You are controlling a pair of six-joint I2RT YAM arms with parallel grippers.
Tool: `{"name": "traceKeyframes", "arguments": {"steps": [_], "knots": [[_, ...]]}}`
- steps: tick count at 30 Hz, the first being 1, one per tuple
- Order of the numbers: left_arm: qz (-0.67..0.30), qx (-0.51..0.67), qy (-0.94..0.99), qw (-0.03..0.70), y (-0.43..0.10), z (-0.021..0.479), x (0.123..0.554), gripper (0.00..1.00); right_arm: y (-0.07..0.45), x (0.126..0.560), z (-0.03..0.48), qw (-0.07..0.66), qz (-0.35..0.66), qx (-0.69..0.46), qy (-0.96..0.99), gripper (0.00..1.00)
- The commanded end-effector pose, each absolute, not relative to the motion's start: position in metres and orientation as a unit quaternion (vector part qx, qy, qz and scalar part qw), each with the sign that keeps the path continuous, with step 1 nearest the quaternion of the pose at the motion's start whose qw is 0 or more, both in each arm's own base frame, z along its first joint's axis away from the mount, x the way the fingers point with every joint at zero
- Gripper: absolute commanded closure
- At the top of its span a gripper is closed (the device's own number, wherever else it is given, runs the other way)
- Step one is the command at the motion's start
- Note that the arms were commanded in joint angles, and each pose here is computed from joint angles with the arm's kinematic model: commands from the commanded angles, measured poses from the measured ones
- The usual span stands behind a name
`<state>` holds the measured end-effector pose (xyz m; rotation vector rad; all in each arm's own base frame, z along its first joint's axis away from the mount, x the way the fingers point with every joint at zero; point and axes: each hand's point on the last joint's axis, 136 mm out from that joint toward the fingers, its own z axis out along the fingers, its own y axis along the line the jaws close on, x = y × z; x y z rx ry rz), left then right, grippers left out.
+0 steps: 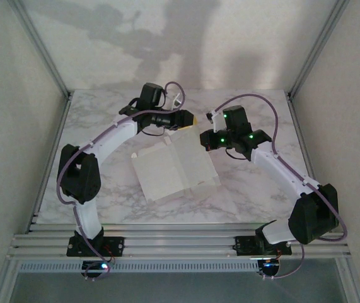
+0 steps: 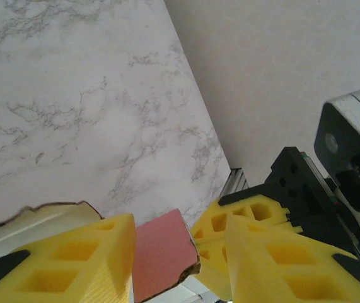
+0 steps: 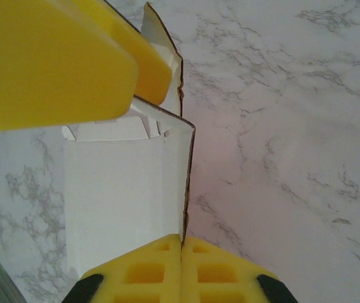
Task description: Fold the paper box
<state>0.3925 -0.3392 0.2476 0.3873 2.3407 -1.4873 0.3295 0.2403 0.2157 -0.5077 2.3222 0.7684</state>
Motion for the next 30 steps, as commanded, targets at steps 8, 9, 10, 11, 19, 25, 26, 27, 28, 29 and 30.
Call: {"name": "traceKeyframes", "arguments": {"steps": [8, 9, 10, 11, 19, 25, 26, 27, 28, 29, 30], "knots": [[-0.53, 0.169, 0.814, 0.165, -0.349, 0.258, 0.37, 0.58, 0.238, 0.333, 0.213, 0.312, 0.282, -0.183, 0.888, 1.0], [-0.53, 0.169, 0.815, 0.164, -0.349, 0.257, 0.37, 0.58, 0.237, 0.333, 0.212, 0.312, 0.282, -0.183, 0.889, 1.0], [-0.53, 0.17, 0.815, 0.162, -0.35, 0.257, 0.369, 0.58, 0.238, 0.332, 0.212, 0.312, 0.282, -0.184, 0.889, 1.0], [-0.531, 0.171, 0.814, 0.161, -0.351, 0.256, 0.369, 0.58, 0.237, 0.333, 0.213, 0.312, 0.282, -0.183, 0.889, 1.0], [-0.54, 0.175, 0.811, 0.144, -0.361, 0.251, 0.362, 0.58, 0.238, 0.332, 0.213, 0.313, 0.285, -0.185, 0.887, 1.0], [-0.548, 0.172, 0.807, 0.135, -0.368, 0.246, 0.359, 0.58, 0.24, 0.331, 0.216, 0.315, 0.293, -0.187, 0.883, 1.0], [-0.548, 0.171, 0.808, 0.134, -0.369, 0.244, 0.359, 0.59, 0.24, 0.331, 0.215, 0.313, 0.293, -0.188, 0.883, 1.0], [-0.547, 0.17, 0.808, 0.135, -0.369, 0.243, 0.36, 0.59, 0.241, 0.33, 0.216, 0.314, 0.295, -0.189, 0.882, 1.0], [-0.547, 0.17, 0.808, 0.136, -0.369, 0.243, 0.36, 0.59, 0.241, 0.33, 0.216, 0.314, 0.296, -0.19, 0.882, 1.0], [-0.547, 0.17, 0.808, 0.137, -0.369, 0.242, 0.36, 0.59, 0.242, 0.329, 0.217, 0.315, 0.298, -0.191, 0.881, 1.0], [-0.547, 0.17, 0.808, 0.14, -0.369, 0.242, 0.361, 0.59, 0.242, 0.329, 0.218, 0.316, 0.299, -0.191, 0.88, 1.0]]}}
